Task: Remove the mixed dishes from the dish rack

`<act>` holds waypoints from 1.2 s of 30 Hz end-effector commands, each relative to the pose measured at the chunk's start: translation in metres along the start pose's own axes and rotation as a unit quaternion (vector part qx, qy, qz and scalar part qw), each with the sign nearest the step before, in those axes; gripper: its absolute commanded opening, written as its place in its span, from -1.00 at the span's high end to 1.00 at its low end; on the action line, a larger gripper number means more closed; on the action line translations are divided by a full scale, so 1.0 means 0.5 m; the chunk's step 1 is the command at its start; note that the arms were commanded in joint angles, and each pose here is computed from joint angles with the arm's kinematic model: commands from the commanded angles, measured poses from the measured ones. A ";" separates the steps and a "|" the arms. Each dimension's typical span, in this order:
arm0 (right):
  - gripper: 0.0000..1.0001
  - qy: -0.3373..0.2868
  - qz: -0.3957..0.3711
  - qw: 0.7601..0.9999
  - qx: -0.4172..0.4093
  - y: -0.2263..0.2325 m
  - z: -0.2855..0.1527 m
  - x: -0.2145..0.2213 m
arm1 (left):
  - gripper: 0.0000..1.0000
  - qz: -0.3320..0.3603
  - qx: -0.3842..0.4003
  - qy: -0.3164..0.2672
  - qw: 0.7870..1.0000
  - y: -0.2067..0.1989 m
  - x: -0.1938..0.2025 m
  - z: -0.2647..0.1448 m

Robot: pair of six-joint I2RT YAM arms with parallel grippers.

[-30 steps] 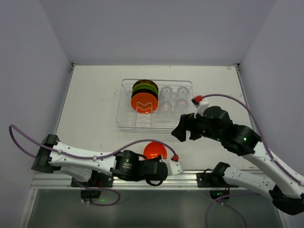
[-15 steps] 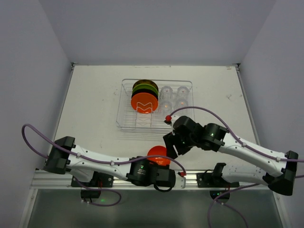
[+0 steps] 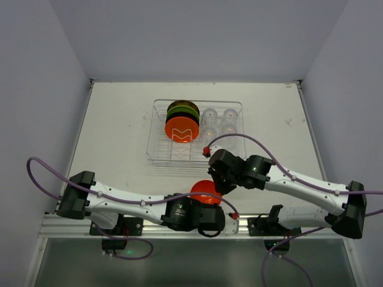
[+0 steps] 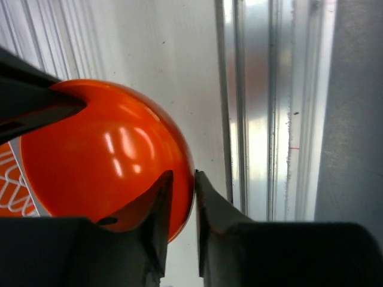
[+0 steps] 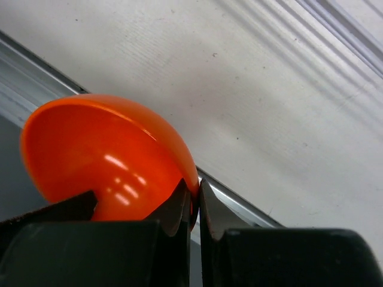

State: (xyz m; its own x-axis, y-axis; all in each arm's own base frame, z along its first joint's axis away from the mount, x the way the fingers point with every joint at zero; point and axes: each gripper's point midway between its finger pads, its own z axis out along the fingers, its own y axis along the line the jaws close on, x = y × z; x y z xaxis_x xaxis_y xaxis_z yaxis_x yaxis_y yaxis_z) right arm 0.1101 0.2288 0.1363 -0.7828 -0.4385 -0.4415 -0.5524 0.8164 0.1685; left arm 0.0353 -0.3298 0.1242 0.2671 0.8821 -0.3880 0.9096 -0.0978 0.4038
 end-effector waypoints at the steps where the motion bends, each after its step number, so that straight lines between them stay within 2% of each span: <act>1: 1.00 -0.048 0.003 0.999 0.000 -0.003 -0.036 -0.041 | 0.43 -0.020 -0.071 0.005 0.997 0.087 0.012 0.000; 2: 1.00 -0.051 0.011 0.999 0.003 -0.011 -0.037 -0.047 | 0.25 -0.039 -0.084 0.001 0.996 0.116 0.013 -0.002; 3: 1.00 -0.053 0.015 0.998 0.005 -0.018 -0.035 -0.050 | -0.76 -0.049 -0.089 -0.009 0.995 0.131 0.008 -0.007; 4: 1.00 -0.057 0.020 0.998 0.004 -0.022 -0.033 -0.057 | -0.99 -0.064 -0.101 -0.030 0.992 0.152 -0.006 -0.023; 7: 1.00 -0.074 0.046 0.996 0.017 -0.070 -0.044 -0.084 | -1.00 -0.096 -0.159 -0.055 0.981 0.214 -0.018 -0.071; 9: 1.00 -0.116 0.092 0.989 0.021 -0.129 -0.080 -0.129 | -1.00 -0.130 -0.215 -0.084 0.964 0.264 -0.031 -0.112; 10: 1.00 -0.146 0.138 0.979 0.042 -0.187 -0.100 -0.158 | -1.00 -0.162 -0.281 -0.090 0.942 0.316 -0.014 -0.159; 11: 1.00 -0.176 0.158 0.970 0.048 -0.212 -0.127 -0.184 | -1.00 -0.187 -0.316 -0.099 0.925 0.346 -0.004 -0.183; 12: 1.00 -0.214 0.184 0.958 0.056 -0.242 -0.154 -0.210 | -1.00 -0.226 -0.354 -0.124 0.899 0.384 0.001 -0.229; 13: 1.00 -0.252 0.242 0.933 0.088 -0.314 -0.184 -0.229 | -1.00 -0.272 -0.378 -0.136 0.874 0.422 0.016 -0.258; 14: 1.00 -0.276 0.266 0.920 0.081 -0.337 -0.197 -0.247 | -1.00 -0.305 -0.393 -0.147 0.855 0.447 0.028 -0.280; 15: 1.00 -0.311 0.283 0.905 0.057 -0.356 -0.212 -0.284 | -1.00 -0.366 -0.419 -0.155 0.817 0.484 0.065 -0.312; 16: 1.00 -0.331 0.329 0.881 0.080 -0.423 -0.229 -0.288 | -1.00 -0.406 -0.433 -0.165 0.788 0.503 0.082 -0.333; 18: 1.00 -0.355 0.388 0.846 0.092 -0.499 -0.228 -0.322 | -1.00 -0.472 -0.460 -0.174 0.731 0.529 0.137 -0.384; 19: 1.00 -0.372 0.423 0.816 0.130 -0.570 -0.240 -0.317 | -1.00 -0.524 -0.465 -0.188 0.688 0.543 0.167 -0.394; 20: 1.00 -0.381 0.447 0.796 0.146 -0.607 -0.242 -0.326 | -1.00 -0.547 -0.460 -0.197 0.671 0.541 0.180 -0.401; 21: 1.00 -0.361 0.472 0.786 0.172 -0.664 -0.202 -0.324 | -1.00 -0.565 -0.450 -0.203 0.662 0.530 0.199 -0.409; 22: 1.00 -0.354 0.493 0.767 0.206 -0.715 -0.197 -0.312 | -1.00 -0.591 -0.448 -0.213 0.636 0.527 0.216 -0.415; 23: 1.00 -0.354 0.503 0.760 0.211 -0.743 -0.197 -0.327 | -1.00 -0.601 -0.451 -0.213 0.625 0.521 0.231 -0.417; 26: 1.00 -0.313 0.518 0.769 0.207 -0.807 -0.126 -0.349 | -1.00 -0.611 -0.456 -0.209 0.613 0.501 0.273 -0.416; 31: 1.00 -0.271 0.522 0.774 0.234 -0.886 -0.027 -0.348 | -1.00 -0.603 -0.455 -0.149 0.639 0.474 0.315 -0.362; 34: 1.00 -0.227 0.522 0.792 0.221 -0.909 0.033 -0.350 | -1.00 -0.606 -0.460 -0.126 0.636 0.470 0.346 -0.339; 36: 1.00 -0.193 0.528 0.798 0.217 -0.907 0.061 -0.336 | -1.00 -0.609 -0.453 -0.136 0.636 0.485 0.353 -0.331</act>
State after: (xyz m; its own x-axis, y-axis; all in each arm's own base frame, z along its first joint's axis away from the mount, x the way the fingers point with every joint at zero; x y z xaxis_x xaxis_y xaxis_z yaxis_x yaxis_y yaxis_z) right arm 0.4790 -0.0554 0.0870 -0.5546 0.6795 -0.4803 0.6101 0.7246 0.3207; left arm 0.2418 -0.1275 0.2951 -0.3019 -0.0290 -0.9529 -0.0078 0.9996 -0.0280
